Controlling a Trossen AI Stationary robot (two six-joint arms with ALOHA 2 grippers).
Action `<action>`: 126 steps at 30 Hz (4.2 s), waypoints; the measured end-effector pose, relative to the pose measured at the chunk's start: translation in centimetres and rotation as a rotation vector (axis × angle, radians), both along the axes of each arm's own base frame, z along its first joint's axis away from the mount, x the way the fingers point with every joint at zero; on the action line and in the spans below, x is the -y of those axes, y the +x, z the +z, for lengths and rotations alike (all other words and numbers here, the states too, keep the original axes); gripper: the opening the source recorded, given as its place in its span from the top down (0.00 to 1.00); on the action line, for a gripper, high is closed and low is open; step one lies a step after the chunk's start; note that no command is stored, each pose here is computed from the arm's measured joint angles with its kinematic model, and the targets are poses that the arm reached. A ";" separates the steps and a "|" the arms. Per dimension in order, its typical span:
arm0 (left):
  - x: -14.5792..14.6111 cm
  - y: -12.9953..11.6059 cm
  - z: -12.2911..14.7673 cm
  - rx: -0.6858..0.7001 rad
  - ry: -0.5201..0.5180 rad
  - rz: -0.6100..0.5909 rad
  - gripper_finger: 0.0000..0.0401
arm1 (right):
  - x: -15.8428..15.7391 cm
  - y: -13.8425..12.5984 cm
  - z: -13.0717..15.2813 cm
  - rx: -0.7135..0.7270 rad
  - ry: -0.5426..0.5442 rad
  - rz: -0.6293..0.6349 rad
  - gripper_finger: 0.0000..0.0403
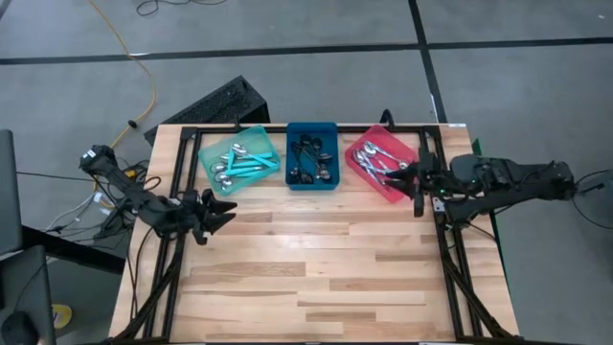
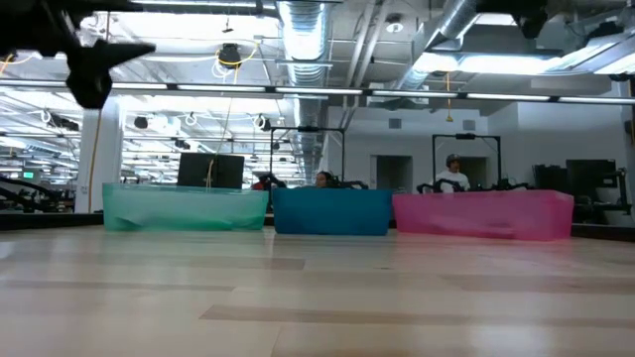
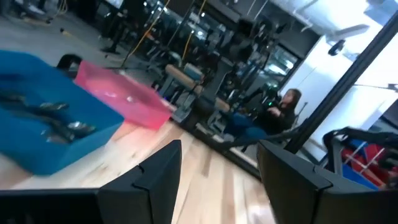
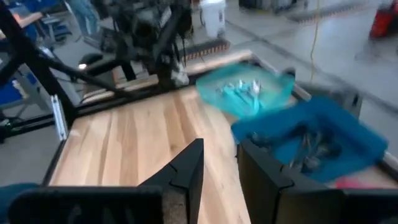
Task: Sort silverware by color (type)
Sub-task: Return to Home Position
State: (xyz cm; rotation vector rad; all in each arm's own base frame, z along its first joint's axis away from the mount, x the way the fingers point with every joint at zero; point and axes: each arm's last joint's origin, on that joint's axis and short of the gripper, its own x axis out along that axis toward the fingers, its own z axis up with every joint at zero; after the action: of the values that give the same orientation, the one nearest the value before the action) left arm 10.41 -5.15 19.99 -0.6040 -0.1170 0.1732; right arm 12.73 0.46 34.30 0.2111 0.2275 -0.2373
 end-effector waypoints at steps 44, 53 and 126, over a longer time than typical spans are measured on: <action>-1.6 -1.8 -2.5 -0.002 0.181 -0.128 0.52 | 0.2 -4.0 -13.7 0.464 0.093 -0.020 0.70; -1.5 -1.8 -2.5 -0.005 0.241 -0.160 0.52 | 0.2 -3.3 -15.9 0.449 0.053 -0.023 0.70; -1.8 -1.8 -2.6 -0.053 0.434 -0.059 0.52 | -0.5 -2.7 -17.8 0.224 -0.155 0.194 0.70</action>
State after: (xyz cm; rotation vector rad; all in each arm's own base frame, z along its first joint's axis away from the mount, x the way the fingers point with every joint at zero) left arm 8.62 -3.38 17.37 -0.1704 -0.0821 0.1019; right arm 9.98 0.92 16.54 0.0600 0.0064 -0.0369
